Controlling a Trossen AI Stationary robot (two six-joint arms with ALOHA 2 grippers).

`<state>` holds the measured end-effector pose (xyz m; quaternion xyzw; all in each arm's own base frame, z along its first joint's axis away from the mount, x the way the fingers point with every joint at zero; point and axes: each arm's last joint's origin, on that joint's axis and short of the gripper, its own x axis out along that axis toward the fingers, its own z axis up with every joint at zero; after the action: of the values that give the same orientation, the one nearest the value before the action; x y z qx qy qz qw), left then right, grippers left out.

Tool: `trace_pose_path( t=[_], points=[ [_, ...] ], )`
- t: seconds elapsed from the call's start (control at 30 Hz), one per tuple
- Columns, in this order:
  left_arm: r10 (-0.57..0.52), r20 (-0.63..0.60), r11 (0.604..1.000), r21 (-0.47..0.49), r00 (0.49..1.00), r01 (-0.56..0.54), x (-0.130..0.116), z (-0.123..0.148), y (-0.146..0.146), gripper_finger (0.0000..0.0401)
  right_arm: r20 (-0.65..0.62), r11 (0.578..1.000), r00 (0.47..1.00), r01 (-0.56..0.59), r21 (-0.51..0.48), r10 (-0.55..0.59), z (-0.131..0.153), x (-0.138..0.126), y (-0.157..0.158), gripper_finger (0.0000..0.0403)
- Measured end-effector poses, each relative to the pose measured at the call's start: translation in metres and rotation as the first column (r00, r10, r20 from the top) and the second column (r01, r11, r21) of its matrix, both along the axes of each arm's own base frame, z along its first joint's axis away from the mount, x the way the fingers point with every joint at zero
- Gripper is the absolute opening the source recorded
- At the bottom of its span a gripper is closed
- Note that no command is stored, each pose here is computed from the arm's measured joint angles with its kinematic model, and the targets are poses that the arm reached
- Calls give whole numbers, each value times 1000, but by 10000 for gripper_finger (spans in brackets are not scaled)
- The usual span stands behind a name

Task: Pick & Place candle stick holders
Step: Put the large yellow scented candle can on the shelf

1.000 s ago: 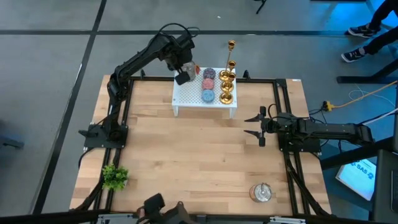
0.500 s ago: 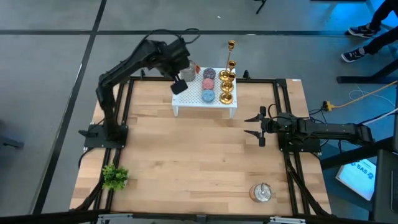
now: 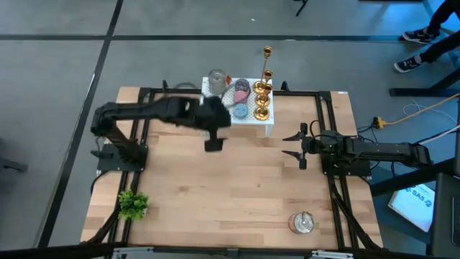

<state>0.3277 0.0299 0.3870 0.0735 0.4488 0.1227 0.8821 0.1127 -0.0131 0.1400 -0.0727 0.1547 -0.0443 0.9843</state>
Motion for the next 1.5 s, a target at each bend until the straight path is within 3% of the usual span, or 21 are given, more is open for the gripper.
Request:
trace_pose_path(
  t=[0.2, 0.43, 0.53, 0.67, 0.8, 0.97, 1.1, 1.23, 1.4, 1.5],
  points=[
    [-110, 155, 994, 11, 982, 109, 0, -60, -35, 400, 0, 1000, 1000, 0, 0, 0, 0, 0, 0, 232],
    [-156, 418, 984, -12, 895, 178, 1, -114, -46, 400, -2, 1000, 1000, -8, -25, 8, 0, 0, 0, 232],
    [-163, 475, 981, -14, 865, 193, -1, -130, -47, 400, 41, 999, 999, 20, -36, -18, 4, 1, -1, 232],
    [-144, 503, 986, -2, 852, 168, -4, -142, -43, 400, 152, 987, 988, 2, 163, -27, 13, 3, 0, 232],
    [-126, 514, 991, 24, 849, 132, -4, -144, -34, 400, 281, 980, 959, -18, 199, -39, 26, 4, 0, 232],
    [-95, 580, 995, 39, 809, 89, -1, -138, -20, 400, 401, 966, 915, -67, 250, -40, 38, 4, 1, 232],
    [-70, 586, 997, 29, 807, 65, -1, -137, -13, 400, 261, 955, 960, -170, 241, 105, 49, 6, 5, 232],
    [-38, 593, 999, 2, 804, 45, -1, -137, -9, 400, -3, 937, 995, -97, 335, 104, 77, 7, 5, 232],
    [-34, 592, 999, 1, 805, 42, -1, -137, -8, 400, -275, 922, 947, -52, 384, 168, 106, 11, 8, 232],
    [-26, 579, 999, -10, 815, 39, -2, -139, -8, 400, -328, 891, 906, -101, 443, 266, 111, 20, 15, 232]
  ],
)
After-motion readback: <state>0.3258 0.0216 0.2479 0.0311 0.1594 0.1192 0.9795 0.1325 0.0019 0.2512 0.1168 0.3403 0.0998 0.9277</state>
